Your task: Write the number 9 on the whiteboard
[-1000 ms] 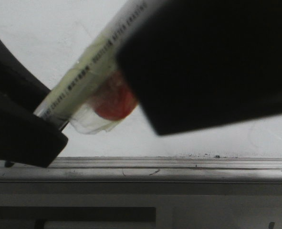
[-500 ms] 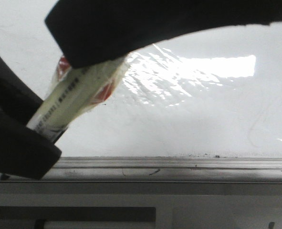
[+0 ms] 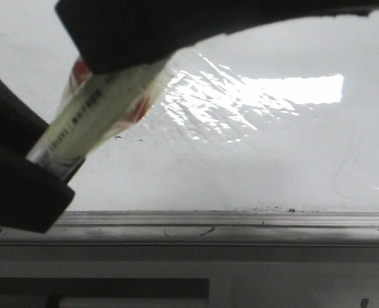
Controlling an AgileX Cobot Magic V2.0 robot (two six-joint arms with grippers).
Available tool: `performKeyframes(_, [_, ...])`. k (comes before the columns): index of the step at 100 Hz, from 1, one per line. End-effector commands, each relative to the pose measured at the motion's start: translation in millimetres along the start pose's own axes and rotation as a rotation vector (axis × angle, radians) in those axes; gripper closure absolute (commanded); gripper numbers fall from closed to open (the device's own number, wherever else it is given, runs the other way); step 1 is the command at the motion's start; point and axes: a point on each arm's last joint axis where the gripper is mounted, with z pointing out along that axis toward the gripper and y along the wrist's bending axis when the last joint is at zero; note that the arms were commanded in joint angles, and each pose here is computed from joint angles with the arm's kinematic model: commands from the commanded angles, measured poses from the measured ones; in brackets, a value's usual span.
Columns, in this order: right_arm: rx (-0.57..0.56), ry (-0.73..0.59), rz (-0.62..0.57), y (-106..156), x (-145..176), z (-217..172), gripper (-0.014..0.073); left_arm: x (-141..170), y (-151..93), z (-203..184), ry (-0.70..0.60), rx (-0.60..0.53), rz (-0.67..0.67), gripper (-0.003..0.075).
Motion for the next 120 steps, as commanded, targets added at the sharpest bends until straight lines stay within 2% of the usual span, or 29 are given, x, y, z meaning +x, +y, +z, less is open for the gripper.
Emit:
performKeyframes(1, [0.021, -0.062, -0.013, 0.1, -13.8, -8.9, 0.0648, -21.9, 1.2, -17.5, -0.136, -0.056, -0.017, 0.0741])
performKeyframes(11, [0.044, -0.091, -0.022, 0.6, -17.4, -15.9, 0.0613, -23.9, -1.2, -24.4, -0.162, -0.067, -0.007, 0.0741])
performKeyframes(27, [0.045, -0.1, -0.021, 1.5, -18.5, -18.4, 0.0629, -25.2, -0.9, -26.2, -0.178, -0.078, -0.026, 0.0738])
performKeyframes(32, [0.045, -0.1, -0.021, 1.5, -18.5, -18.4, 0.0629, -26.7, -0.6, -26.5, -0.196, -0.078, -0.054, 0.071])
performKeyframes(39, [0.045, -0.1, -0.021, 1.5, -18.5, -18.4, 0.0629, -29.0, -1.5, -29.1, -0.225, -0.076, -0.088, 0.0598])
performKeyframes(51, [0.056, -0.095, -0.014, -1.5, -18.0, -19.3, 0.0629, -32.5, -7.6, -44.0, -0.288, -0.077, -0.176, 0.0277])
performKeyframes(56, [0.062, -0.087, -0.008, -2.6, -18.3, -22.4, 0.0629, -33.9, -11.9, -54.5, -0.324, -0.088, -0.183, 0.0219])
performKeyframes(62, [0.061, -0.05, 0.006, -4.3, -18.9, -25.3, 0.0629, -34.6, -18.8, -70.6, -0.374, -0.111, -0.167, 0.0231])
performKeyframes(74, [0.091, 0.13, 0.01, -12.2, -22.2, -37.0, 0.0635, -30.4, -30.0, -101.6, -0.449, -0.203, -0.132, 0.0327])
performKeyframes(86, [0.217, 0.278, -0.017, -24.8, -39.8, -59.5, 0.0635, -19.0, -34.8, -120.9, -0.439, -0.313, -0.126, 0.0443])
performKeyframes(98, [0.318, 0.241, -0.06, -30.8, -68.6, -81.5, 0.0635, -7.6, -34.7, -125.8, -0.41, -0.38, -0.173, 0.0545])
performKeyframes(104, [0.365, 0.202, -0.108, -31.9, -76.9, -89.5, 0.0635, -3.8, -34.6, -123.7, -0.402, -0.384, -0.193, 0.0569])
performKeyframes(120, [0.535, 0.137, -0.362, -36.7, -72.3, -95.1, 0.0633, 1.1, -33.1, -117.7, -0.403, -0.392, -0.208, 0.0573])
